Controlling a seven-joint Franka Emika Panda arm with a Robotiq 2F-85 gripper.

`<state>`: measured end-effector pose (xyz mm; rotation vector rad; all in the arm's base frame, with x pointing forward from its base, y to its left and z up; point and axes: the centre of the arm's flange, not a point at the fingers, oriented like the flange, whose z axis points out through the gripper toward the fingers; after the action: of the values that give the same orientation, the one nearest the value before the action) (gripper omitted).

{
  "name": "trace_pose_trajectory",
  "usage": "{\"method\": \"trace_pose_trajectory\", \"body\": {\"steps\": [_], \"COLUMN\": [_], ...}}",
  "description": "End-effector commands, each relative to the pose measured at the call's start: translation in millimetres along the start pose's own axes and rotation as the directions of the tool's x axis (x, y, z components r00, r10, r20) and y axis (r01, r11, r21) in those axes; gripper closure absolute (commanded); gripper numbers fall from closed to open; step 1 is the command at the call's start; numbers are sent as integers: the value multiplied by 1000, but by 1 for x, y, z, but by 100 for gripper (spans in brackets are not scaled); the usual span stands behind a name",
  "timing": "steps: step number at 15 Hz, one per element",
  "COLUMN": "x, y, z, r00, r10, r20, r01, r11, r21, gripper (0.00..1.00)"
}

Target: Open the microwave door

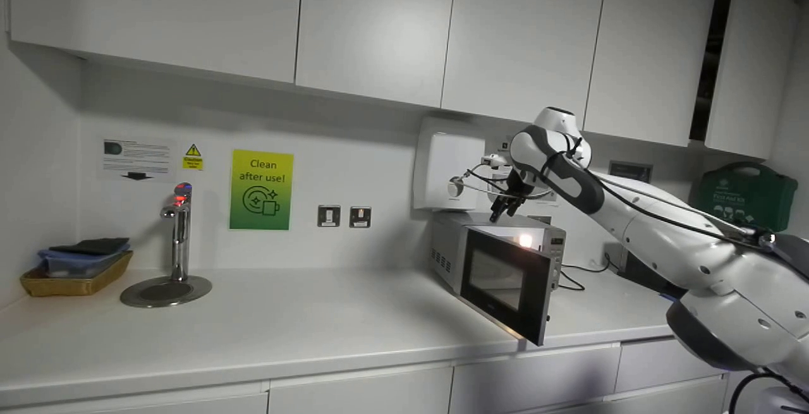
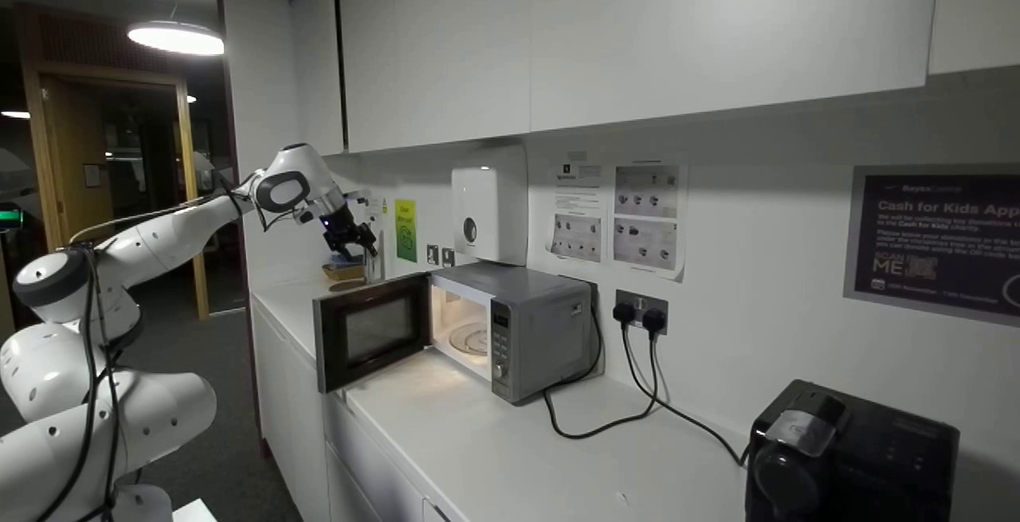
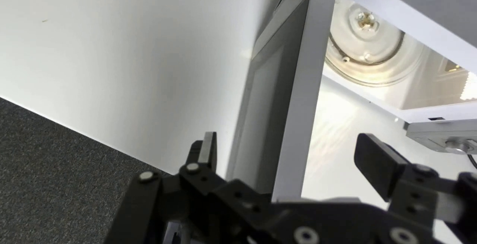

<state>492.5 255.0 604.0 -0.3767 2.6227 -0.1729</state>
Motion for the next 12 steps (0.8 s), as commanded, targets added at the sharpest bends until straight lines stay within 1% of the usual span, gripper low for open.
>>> {"method": "trace_pose_trajectory", "body": {"steps": [1,7,12], "x": [-9,-1,8], "y": [-1,-12,-20], "z": [-23,-44,-58], "r00": [999,997,995], "r10": [33,63,84], "r20": [19,41,52], "r01": [-33,-65,-87], "r11": [999,997,995], "r21": [13,48,57], "gripper": [0,0,0]}}
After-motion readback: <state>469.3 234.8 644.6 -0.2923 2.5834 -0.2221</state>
